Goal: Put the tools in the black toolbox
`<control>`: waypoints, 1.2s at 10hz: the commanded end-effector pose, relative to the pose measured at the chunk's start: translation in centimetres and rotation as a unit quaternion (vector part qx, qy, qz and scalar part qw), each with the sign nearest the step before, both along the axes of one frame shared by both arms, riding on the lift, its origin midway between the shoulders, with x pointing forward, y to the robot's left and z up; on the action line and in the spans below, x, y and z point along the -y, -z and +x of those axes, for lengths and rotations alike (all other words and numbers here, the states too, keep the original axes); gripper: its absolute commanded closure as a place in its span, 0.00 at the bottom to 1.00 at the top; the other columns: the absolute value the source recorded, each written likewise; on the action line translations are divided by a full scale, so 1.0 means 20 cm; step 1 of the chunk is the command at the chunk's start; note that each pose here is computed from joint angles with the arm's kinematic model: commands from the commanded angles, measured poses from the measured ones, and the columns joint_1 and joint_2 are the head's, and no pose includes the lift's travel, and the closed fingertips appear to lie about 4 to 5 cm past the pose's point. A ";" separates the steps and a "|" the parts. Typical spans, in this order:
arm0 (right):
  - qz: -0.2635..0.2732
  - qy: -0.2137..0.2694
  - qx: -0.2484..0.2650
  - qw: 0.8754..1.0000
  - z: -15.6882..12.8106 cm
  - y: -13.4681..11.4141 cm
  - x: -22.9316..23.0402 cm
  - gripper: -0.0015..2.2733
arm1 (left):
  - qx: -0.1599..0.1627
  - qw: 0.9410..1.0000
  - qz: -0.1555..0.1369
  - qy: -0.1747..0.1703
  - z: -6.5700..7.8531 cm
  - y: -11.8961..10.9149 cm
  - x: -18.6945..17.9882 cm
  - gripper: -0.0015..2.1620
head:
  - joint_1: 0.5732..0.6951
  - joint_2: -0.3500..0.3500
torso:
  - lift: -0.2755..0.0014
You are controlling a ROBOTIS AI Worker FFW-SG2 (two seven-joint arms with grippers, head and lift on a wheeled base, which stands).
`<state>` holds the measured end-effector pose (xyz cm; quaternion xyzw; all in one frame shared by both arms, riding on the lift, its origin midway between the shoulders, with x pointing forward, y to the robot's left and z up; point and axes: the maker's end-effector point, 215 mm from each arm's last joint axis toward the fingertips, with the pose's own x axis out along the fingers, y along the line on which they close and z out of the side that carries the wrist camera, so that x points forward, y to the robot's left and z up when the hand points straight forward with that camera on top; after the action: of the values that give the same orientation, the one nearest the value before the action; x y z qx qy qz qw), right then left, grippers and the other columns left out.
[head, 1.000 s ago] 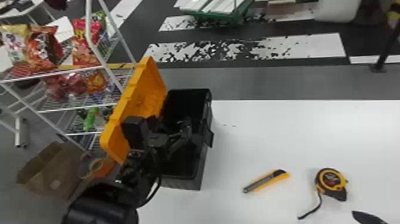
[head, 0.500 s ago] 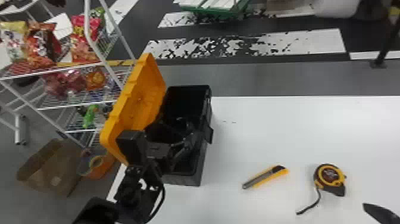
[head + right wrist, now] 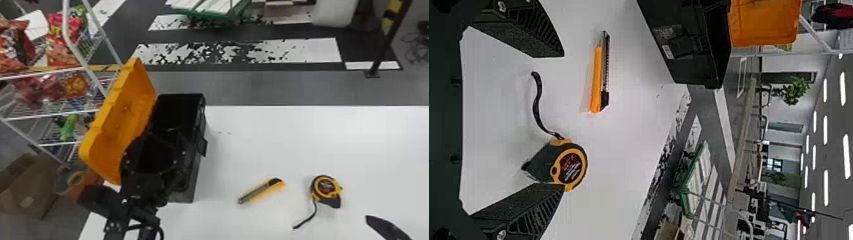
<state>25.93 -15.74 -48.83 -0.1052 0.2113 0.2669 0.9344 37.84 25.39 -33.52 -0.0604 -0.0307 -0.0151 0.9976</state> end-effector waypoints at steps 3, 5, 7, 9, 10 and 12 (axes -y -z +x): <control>-0.015 0.045 -0.084 0.995 0.02 0.20 0.10 0.04 | 0.012 1.000 -0.014 -0.007 -0.22 0.03 0.01 0.02 | 1.00 0.72 | 0.85; -0.028 0.063 -0.096 0.993 0.07 0.23 0.15 0.04 | 0.026 0.999 -0.021 -0.022 -0.33 0.03 -0.03 0.02 | 1.00 0.71 | 0.85; -0.035 0.076 -0.104 0.991 0.13 0.25 0.17 0.04 | 0.046 0.998 -0.035 -0.029 -0.42 -0.01 -0.03 0.02 | 1.00 0.71 | 0.85; -0.045 0.088 -0.109 0.989 0.22 0.26 0.19 0.04 | 0.049 0.997 -0.046 -0.024 -0.47 0.00 0.03 0.02 | 1.00 0.69 | 0.85; -0.054 0.092 -0.104 0.989 0.28 0.25 0.20 0.04 | 0.049 0.997 -0.049 -0.018 -0.50 0.01 0.06 0.02 | 1.00 0.67 | 0.85; -0.070 0.096 -0.108 0.987 0.36 0.30 0.21 0.04 | 0.049 0.997 -0.054 -0.012 -0.54 0.03 0.11 0.02 | 1.00 0.62 | 0.85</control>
<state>32.71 -19.89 -54.43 -0.1155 0.3349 0.1708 0.9194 27.35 23.49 -34.02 -0.1123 -0.0821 -0.0021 0.9903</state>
